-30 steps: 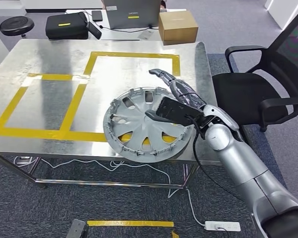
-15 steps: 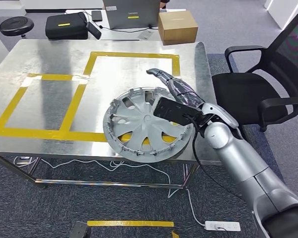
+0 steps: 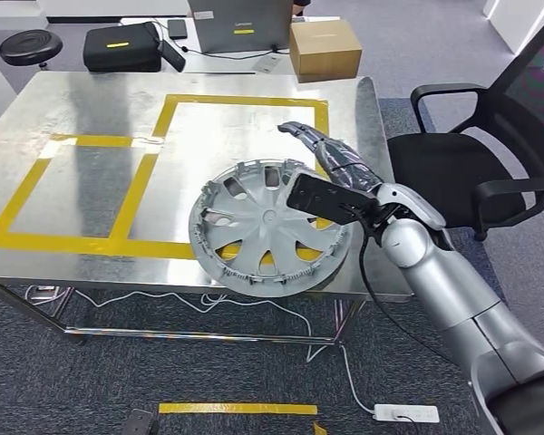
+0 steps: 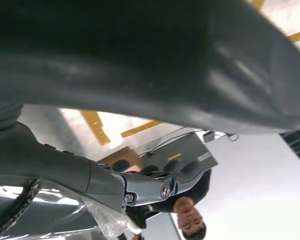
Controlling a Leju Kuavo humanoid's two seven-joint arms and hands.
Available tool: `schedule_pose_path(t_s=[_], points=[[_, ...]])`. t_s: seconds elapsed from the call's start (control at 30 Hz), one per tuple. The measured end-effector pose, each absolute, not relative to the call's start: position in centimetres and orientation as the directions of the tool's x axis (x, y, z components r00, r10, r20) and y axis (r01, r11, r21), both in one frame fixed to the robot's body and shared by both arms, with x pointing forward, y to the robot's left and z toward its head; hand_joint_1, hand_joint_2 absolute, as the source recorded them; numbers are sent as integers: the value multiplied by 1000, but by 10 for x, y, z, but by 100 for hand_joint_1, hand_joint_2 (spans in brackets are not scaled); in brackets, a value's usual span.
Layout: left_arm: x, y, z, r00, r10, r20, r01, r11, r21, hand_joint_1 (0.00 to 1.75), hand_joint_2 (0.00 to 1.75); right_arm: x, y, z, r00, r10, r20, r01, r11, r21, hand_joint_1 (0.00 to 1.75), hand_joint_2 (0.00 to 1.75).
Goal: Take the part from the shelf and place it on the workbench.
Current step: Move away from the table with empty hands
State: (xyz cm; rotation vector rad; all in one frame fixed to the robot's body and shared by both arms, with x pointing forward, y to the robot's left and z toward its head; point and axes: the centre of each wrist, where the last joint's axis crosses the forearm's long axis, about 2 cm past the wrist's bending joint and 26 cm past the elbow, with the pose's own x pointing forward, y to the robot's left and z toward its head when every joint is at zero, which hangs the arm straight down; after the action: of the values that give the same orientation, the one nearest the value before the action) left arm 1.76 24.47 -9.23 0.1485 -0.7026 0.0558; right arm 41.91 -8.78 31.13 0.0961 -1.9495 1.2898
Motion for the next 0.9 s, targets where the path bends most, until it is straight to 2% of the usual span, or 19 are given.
schedule_pose_path(t_s=[0.17,0.33,0.5,0.67,0.9], points=[[12,244,-92,779,28,626,-135,983,123,0,0,436,-129,305,-663,432,612,-403,483,-777,0,0],[4,242,-93,796,49,603,-165,977,138,0,0,445,-194,275,-579,539,612,-335,527,-781,0,0],[3,242,-93,795,-3,607,-124,978,166,0,0,440,-251,256,-505,604,616,-268,569,-778,0,0],[3,243,-94,795,-28,606,-103,978,181,0,0,428,-293,243,-445,652,614,-202,595,-778,0,0],[-2,239,-94,821,36,570,-165,970,177,0,0,380,-349,200,-337,693,637,-132,635,-761,0,0]])
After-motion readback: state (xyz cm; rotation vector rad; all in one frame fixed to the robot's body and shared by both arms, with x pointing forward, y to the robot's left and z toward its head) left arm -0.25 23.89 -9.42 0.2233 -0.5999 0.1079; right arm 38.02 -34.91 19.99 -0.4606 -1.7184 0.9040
